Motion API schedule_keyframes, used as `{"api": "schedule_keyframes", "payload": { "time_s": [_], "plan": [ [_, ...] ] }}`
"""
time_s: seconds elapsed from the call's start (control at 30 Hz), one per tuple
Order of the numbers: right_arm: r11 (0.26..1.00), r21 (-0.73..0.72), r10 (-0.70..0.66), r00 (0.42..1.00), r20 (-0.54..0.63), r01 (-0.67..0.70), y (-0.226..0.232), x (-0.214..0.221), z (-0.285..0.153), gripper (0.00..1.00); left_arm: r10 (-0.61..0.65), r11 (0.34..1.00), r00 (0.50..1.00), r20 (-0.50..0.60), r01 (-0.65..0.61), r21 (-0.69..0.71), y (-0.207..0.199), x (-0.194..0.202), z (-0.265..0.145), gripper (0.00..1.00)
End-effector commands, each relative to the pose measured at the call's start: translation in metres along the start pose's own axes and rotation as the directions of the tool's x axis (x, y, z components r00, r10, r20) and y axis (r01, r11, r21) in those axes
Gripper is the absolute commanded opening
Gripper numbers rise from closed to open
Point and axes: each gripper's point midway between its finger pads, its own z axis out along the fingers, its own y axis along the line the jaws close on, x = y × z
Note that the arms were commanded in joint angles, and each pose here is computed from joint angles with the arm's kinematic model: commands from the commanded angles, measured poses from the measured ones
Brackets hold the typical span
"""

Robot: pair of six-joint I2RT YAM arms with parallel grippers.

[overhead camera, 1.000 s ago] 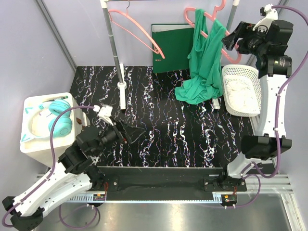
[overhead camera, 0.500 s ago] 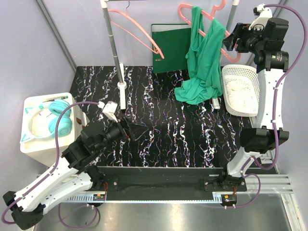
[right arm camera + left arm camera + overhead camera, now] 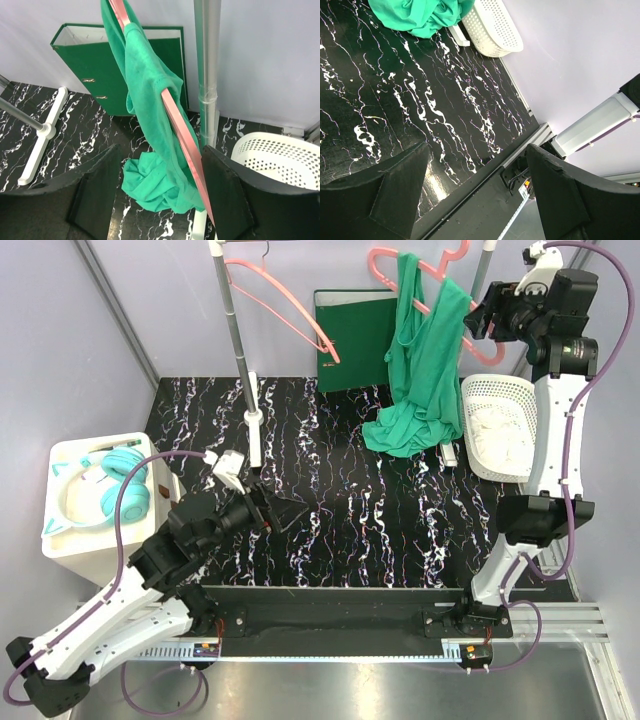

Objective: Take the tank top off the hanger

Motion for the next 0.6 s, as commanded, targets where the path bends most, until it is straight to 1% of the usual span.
{"api": "schedule_keyframes", "payload": {
  "time_s": [0.0,0.2,0.3,0.53,0.57],
  "plan": [
    [0.997,-0.007,-0.075,0.994,0.075,0.076,0.009,-0.029,-0.008,0.73,0.013,0.998,0.997,0.071,-0.017,0.052,-0.021,-0.025,-0.003,0.82],
    [0.995,0.006,-0.104,0.990,0.094,0.104,0.005,-0.037,-0.006,0.74,0.013,0.999,0.998,0.064,-0.017,0.050,-0.021,-0.025,-0.001,0.82],
    [0.995,0.001,-0.104,0.991,0.085,0.104,0.004,-0.033,-0.001,0.74,0.014,0.998,0.998,0.067,-0.017,0.052,-0.021,-0.025,-0.002,0.82],
    [0.995,-0.067,-0.069,0.996,0.053,0.072,0.011,-0.019,0.009,0.65,0.012,0.999,0.997,0.070,-0.015,0.051,-0.022,-0.026,-0.003,0.82],
    [0.995,-0.077,-0.059,0.997,0.045,0.063,0.011,-0.016,0.011,0.63,0.010,0.998,0.998,0.070,-0.014,0.054,-0.022,-0.026,-0.004,0.82]
  ]
}}
